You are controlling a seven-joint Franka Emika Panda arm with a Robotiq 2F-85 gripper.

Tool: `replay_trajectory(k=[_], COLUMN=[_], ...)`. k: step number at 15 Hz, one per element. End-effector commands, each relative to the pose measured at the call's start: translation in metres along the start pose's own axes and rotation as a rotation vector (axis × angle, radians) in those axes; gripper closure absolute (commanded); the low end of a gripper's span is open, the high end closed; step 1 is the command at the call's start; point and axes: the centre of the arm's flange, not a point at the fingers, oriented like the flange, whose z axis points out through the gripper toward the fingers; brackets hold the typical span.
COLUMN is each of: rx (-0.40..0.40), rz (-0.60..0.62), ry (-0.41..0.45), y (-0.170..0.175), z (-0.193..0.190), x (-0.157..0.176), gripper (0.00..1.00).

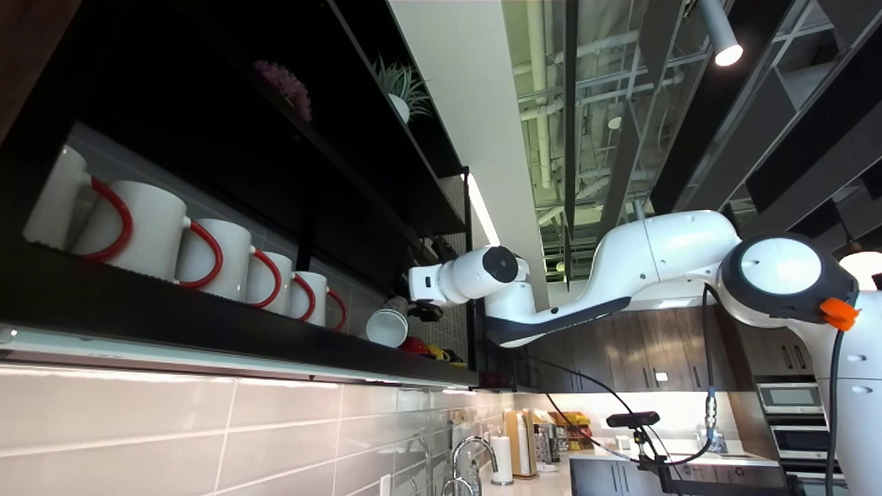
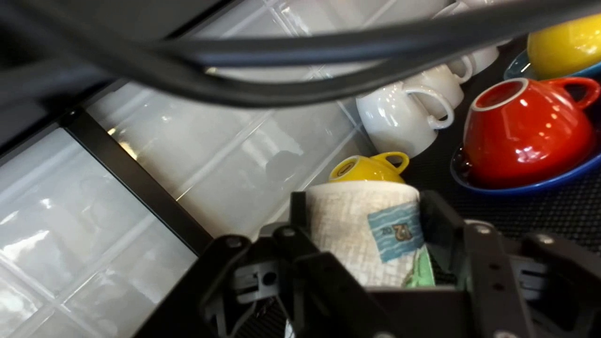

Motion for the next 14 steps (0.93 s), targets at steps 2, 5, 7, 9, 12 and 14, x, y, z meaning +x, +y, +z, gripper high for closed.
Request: replay_trajectory(k=[2,5,7,9,12,14], rx=[-0.038,-0.053,-0.069,-0.085,-0.106,-0.121], rz=[-0.048,-0.077,-0.096,-0.114,-0.127,-0.135], ry=[-0.058,-0.066,-0.079,-0.095,-0.117,-0.133], y=[0.001,0.002,0.003,0.005,0.009,0.011], z=[0.004,0.005,0.005,0.004,0.002,0.001], x=[0.016,0.026,0.032,0.036,0.039,0.041], gripper=[0.64,0.64,0.64,0.64,0.64,0.64])
